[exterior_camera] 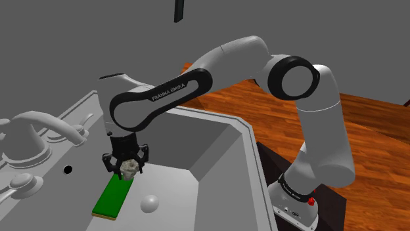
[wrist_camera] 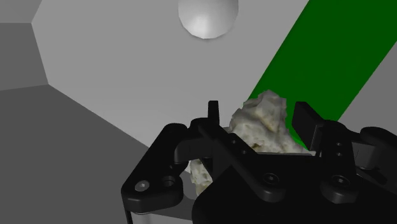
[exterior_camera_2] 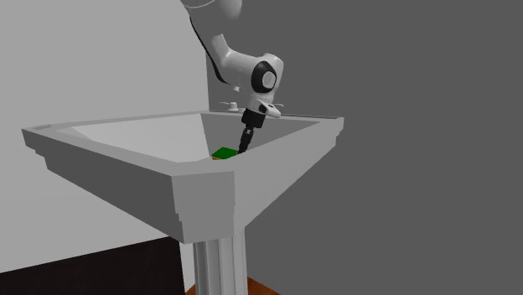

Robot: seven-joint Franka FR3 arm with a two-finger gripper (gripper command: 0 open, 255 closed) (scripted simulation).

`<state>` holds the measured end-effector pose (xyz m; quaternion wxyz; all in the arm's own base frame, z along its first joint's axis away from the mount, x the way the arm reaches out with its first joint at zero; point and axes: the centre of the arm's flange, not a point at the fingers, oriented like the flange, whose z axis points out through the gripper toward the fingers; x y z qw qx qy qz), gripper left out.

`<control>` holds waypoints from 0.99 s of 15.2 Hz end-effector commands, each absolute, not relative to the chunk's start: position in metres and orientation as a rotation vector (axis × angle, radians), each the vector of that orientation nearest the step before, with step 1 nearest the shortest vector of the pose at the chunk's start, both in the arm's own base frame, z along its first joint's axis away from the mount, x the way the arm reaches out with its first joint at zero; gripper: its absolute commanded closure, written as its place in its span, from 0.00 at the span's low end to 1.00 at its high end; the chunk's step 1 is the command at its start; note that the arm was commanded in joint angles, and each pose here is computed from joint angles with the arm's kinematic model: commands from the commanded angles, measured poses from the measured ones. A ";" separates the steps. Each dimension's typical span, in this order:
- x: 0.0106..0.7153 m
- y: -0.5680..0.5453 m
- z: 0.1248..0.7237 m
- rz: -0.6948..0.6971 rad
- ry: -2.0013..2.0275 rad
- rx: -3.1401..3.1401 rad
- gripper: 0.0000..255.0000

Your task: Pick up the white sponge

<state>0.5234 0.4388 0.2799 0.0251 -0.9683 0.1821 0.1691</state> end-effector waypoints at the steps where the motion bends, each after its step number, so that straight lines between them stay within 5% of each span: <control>1: 0.524 0.439 0.280 0.519 0.564 -2.993 1.00; 15: 0.523 0.438 0.333 0.519 0.564 -2.993 1.00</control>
